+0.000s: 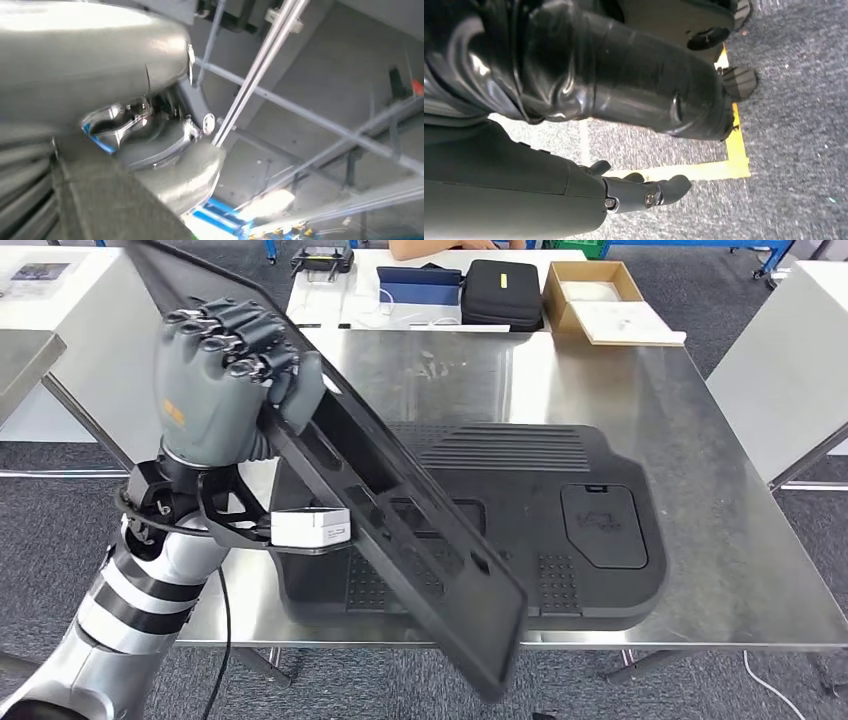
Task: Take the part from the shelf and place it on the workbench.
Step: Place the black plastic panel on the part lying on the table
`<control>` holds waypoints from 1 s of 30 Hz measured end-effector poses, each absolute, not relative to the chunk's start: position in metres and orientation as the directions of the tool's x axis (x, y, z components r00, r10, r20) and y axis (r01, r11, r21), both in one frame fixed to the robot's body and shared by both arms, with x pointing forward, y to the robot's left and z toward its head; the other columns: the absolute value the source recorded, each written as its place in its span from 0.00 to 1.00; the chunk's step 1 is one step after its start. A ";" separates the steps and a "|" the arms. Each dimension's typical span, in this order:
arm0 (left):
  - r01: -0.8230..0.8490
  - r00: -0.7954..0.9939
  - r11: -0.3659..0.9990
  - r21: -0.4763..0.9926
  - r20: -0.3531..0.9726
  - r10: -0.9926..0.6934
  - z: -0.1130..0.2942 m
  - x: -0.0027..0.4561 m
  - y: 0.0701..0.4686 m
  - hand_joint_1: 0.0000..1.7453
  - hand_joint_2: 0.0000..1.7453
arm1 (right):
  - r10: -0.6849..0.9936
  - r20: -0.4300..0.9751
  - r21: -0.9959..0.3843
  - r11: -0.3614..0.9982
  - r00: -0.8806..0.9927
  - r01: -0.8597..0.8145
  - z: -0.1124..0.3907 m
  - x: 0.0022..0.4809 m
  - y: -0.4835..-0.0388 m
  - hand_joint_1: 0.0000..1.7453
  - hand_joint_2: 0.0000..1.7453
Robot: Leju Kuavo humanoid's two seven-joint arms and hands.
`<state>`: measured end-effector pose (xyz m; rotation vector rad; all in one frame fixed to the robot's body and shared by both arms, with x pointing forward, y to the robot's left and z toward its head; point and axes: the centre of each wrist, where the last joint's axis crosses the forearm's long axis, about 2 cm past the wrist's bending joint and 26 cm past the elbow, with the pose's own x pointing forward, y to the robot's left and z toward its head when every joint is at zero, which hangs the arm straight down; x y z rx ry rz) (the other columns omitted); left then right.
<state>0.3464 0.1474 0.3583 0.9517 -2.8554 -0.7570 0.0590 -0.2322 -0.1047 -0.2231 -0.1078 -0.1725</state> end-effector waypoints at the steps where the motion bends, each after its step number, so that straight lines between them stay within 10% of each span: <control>1: -0.549 -0.816 0.698 0.460 -0.112 -0.568 0.359 0.346 0.145 1.00 0.00 | -0.158 0.125 -0.210 0.961 0.980 0.181 -0.105 0.059 -0.232 0.00 0.00; 30: -0.343 -0.670 0.360 0.868 0.042 -0.741 0.333 0.419 0.042 1.00 0.00 | -0.053 0.135 -0.182 0.980 0.989 0.077 -0.104 0.062 -0.224 0.00 0.00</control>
